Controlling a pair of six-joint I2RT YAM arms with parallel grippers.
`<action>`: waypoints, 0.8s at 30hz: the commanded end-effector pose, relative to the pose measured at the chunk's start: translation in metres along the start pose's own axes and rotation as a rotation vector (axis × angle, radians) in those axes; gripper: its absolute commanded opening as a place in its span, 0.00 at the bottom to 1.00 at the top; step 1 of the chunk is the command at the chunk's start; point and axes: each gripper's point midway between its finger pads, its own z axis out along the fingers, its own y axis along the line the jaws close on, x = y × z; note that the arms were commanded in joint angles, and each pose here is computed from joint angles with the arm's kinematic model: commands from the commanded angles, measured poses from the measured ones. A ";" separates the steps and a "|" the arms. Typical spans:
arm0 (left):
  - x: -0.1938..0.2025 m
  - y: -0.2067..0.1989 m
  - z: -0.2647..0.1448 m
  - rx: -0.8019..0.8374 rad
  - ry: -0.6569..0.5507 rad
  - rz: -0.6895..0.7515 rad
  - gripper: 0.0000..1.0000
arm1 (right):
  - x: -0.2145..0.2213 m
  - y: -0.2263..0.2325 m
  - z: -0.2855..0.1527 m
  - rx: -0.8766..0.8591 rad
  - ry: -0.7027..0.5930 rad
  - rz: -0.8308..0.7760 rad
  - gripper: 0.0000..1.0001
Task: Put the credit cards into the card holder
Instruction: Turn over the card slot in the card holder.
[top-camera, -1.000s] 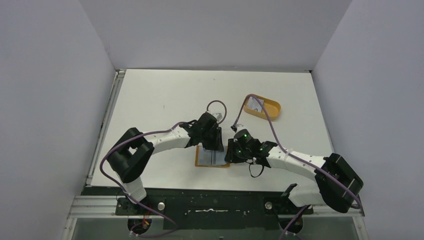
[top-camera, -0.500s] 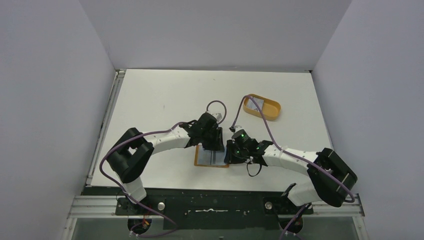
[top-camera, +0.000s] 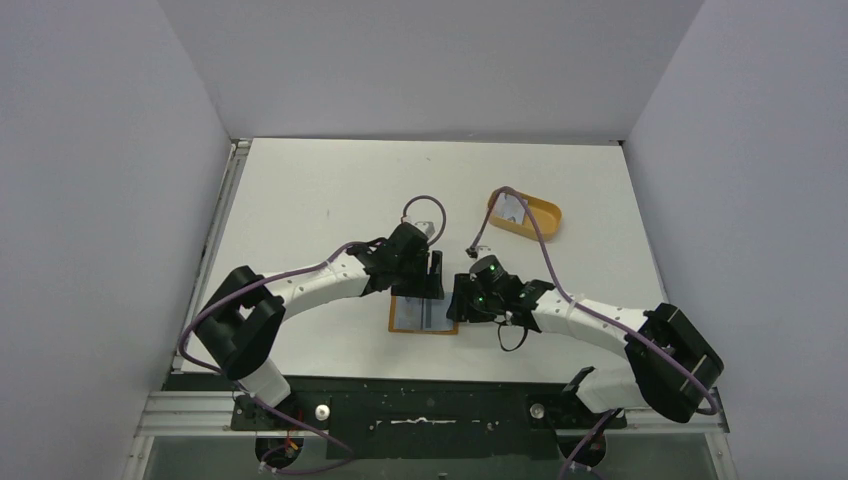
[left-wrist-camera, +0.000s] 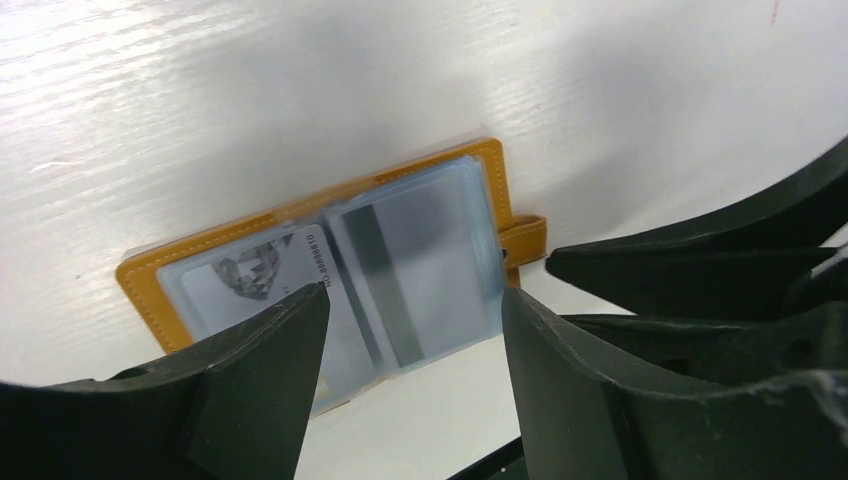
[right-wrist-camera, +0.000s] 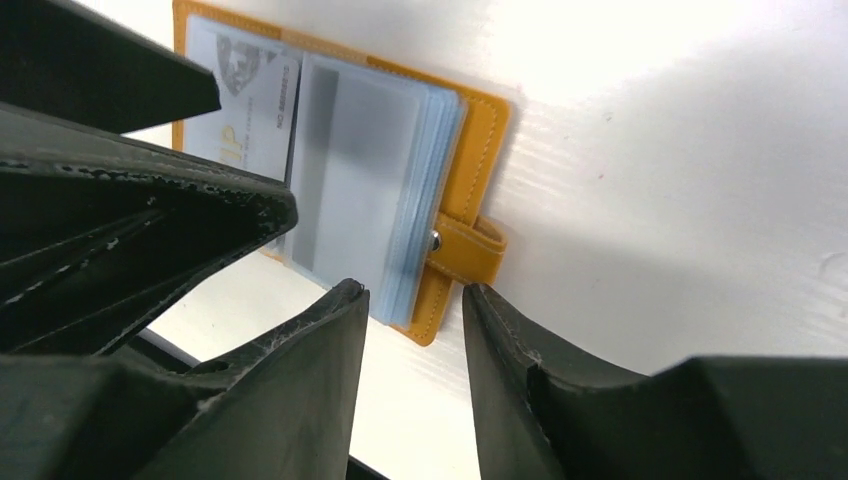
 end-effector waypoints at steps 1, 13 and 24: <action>-0.012 0.010 -0.013 -0.052 -0.049 0.022 0.61 | -0.022 0.000 -0.006 -0.017 -0.084 0.050 0.41; 0.015 0.051 0.000 -0.163 -0.013 -0.011 0.52 | -0.020 -0.003 0.008 0.001 -0.038 0.064 0.39; 0.034 0.062 0.016 -0.173 0.027 -0.042 0.41 | -0.016 -0.005 0.017 0.032 0.007 0.055 0.39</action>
